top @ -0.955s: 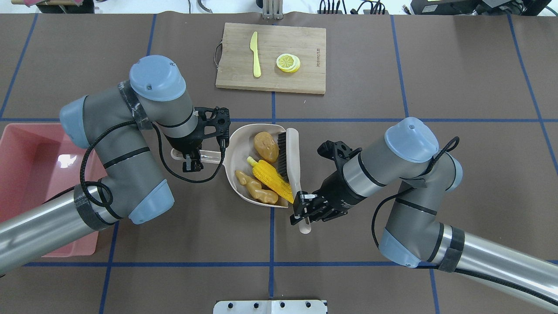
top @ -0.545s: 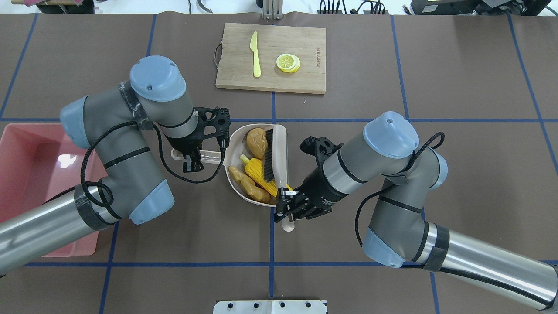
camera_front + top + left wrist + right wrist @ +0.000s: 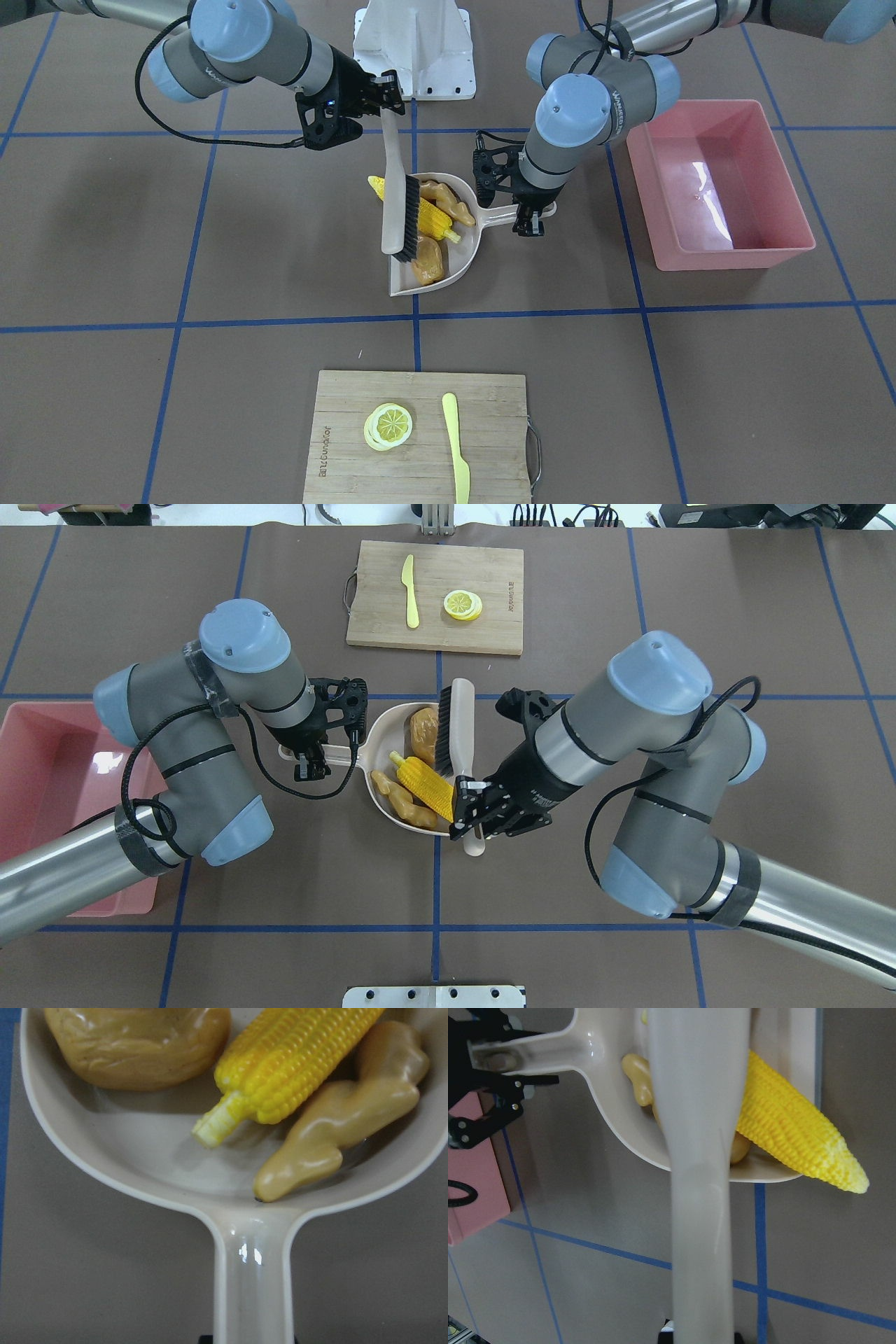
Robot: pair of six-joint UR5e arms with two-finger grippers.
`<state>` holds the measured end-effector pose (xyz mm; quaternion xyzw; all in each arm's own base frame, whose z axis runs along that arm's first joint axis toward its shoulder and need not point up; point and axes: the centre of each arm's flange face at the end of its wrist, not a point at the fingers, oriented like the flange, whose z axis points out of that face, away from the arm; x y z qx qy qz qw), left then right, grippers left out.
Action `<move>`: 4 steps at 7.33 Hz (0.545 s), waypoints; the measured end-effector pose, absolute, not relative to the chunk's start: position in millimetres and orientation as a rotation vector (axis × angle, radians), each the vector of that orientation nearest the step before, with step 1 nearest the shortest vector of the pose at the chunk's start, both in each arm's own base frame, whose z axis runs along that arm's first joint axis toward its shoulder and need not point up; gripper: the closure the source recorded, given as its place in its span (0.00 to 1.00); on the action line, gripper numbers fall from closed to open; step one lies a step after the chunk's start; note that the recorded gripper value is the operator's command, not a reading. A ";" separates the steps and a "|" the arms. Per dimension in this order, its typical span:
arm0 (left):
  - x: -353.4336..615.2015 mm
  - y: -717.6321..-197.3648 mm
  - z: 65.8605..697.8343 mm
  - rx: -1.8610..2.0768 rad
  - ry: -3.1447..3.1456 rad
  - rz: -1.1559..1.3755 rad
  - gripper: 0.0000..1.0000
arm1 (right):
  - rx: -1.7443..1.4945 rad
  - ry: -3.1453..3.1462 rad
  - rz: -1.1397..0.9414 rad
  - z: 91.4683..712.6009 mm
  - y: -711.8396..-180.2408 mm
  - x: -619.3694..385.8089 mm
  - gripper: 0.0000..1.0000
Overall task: Sweep and dump trash into bin
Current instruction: 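Lift the brush away and return the right gripper to its start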
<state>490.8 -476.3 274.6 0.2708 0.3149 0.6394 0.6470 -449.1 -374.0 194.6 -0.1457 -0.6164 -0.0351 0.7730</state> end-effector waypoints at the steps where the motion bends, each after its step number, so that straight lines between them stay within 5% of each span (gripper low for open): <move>1: 489.9 -476.1 276.6 0.628 0.719 1.454 1.00 | -0.320 -1.329 -0.049 198.9 -389.5 -422.0 1.00; 4: 488.8 -475.2 294.0 0.677 0.743 1.437 1.00 | -0.287 -1.318 -0.007 237.1 -433.1 -349.5 1.00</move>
